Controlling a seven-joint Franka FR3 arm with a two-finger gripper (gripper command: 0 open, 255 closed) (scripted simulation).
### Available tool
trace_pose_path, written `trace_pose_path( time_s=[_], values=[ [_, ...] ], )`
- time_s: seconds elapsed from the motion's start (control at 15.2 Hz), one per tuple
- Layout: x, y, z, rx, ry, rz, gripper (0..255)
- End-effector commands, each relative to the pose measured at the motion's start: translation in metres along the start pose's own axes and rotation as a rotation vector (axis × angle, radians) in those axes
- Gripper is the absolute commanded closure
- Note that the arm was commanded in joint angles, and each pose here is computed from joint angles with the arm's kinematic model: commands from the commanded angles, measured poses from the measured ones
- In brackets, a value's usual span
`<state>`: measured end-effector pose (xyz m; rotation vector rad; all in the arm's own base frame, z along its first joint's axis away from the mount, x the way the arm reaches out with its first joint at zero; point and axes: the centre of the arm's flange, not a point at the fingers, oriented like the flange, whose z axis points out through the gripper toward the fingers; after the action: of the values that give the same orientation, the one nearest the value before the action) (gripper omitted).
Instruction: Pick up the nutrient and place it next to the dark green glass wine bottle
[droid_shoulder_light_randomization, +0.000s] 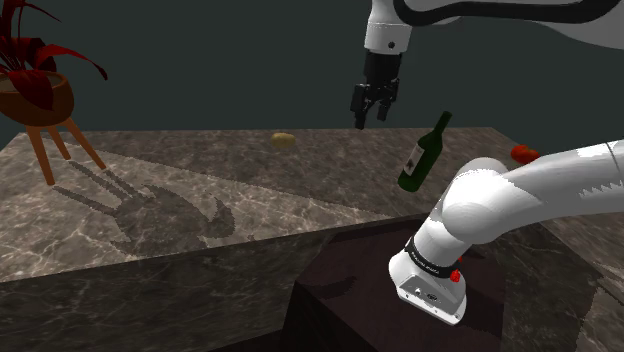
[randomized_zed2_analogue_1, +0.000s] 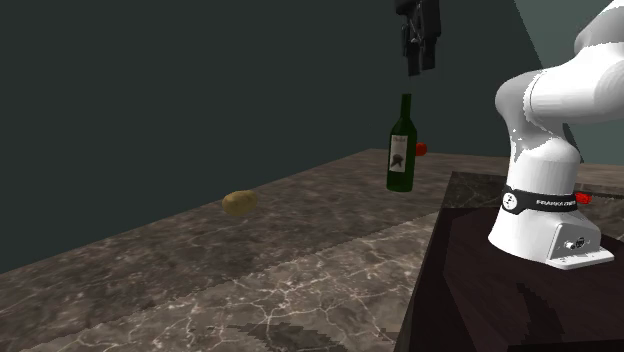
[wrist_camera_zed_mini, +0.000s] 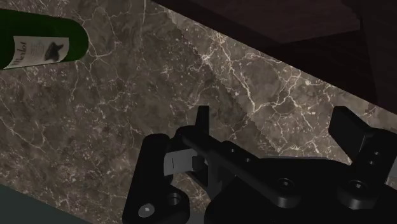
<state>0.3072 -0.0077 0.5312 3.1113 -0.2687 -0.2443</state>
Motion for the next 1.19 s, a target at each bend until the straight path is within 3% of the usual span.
trace_pose_path(
  time_s=[0.0, 1.12],
  values=[
    [0.0, 0.0, 0.0, 0.0, 0.0, 0.0, 0],
    [0.159, 0.091, 0.106, -0.012, 0.105, -0.4, 0]
  ],
)
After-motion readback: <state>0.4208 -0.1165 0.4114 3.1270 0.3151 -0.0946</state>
